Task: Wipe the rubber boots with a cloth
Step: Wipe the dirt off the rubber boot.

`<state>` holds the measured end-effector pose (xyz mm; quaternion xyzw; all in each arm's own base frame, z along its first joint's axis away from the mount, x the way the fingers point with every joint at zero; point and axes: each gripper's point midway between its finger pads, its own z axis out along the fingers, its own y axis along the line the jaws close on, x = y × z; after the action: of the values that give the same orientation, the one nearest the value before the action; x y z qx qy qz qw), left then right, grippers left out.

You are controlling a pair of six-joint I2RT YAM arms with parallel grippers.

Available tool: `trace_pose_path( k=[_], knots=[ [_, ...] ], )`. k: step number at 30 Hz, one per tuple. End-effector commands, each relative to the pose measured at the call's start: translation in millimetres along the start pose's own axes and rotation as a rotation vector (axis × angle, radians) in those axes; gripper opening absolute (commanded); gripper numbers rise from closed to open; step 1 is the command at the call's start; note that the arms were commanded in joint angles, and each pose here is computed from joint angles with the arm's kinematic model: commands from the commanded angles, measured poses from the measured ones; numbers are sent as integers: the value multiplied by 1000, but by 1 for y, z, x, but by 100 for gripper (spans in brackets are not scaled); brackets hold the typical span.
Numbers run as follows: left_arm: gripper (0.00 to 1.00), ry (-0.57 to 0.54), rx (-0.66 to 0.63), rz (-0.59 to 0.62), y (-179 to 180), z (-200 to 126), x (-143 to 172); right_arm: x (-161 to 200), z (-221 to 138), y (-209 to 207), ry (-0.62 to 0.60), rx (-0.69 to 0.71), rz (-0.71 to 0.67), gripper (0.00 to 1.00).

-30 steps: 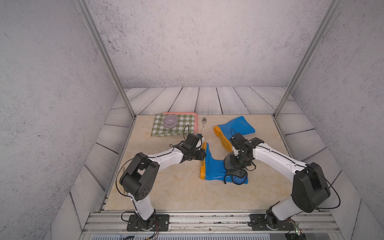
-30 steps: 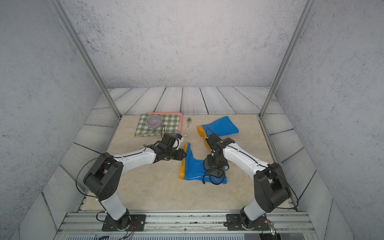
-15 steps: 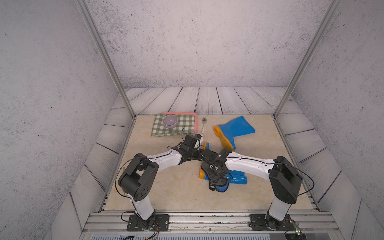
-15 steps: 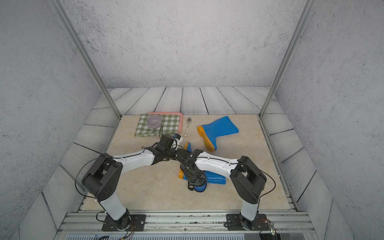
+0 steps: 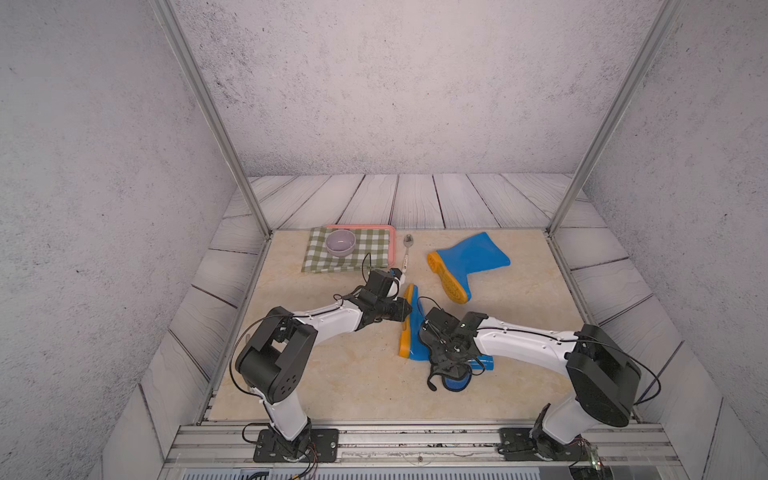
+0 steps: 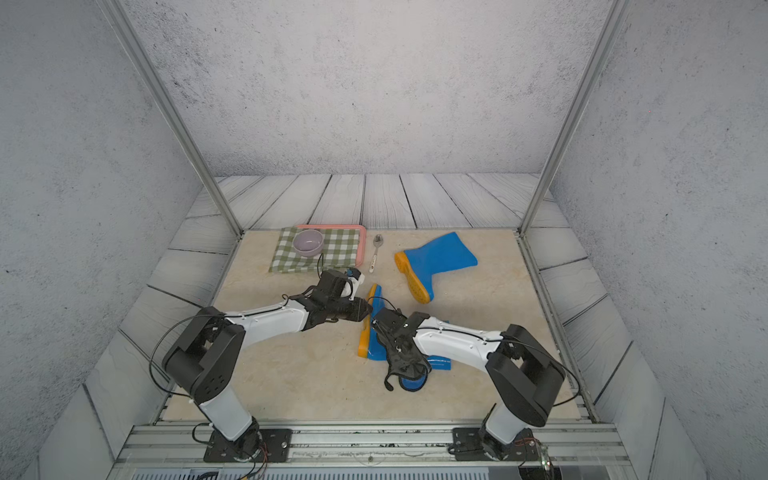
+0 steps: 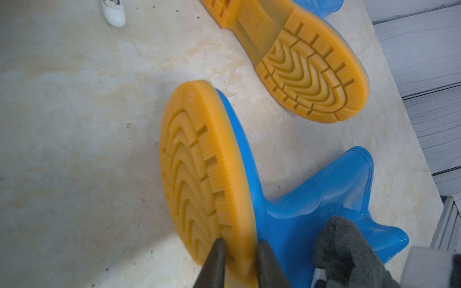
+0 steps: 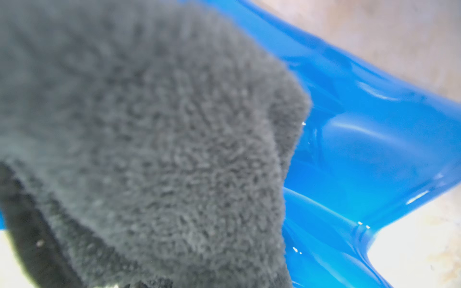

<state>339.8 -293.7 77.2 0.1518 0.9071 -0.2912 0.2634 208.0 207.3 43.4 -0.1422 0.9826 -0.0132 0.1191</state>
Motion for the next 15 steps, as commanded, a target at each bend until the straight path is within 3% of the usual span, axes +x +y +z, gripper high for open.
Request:
trace_pose_path(
  k=[1, 9, 15],
  knots=[
    [23, 201, -191, -67, 59, 8, 66, 43, 4, -44, 136, 96, 57, 0],
    [23, 204, -189, -76, 61, 8, 67, 77, 3, -97, 215, 84, 296, 0],
    [23, 212, -189, -78, 61, 8, 70, 54, -17, -100, 145, 51, 318, 0]
  ],
)
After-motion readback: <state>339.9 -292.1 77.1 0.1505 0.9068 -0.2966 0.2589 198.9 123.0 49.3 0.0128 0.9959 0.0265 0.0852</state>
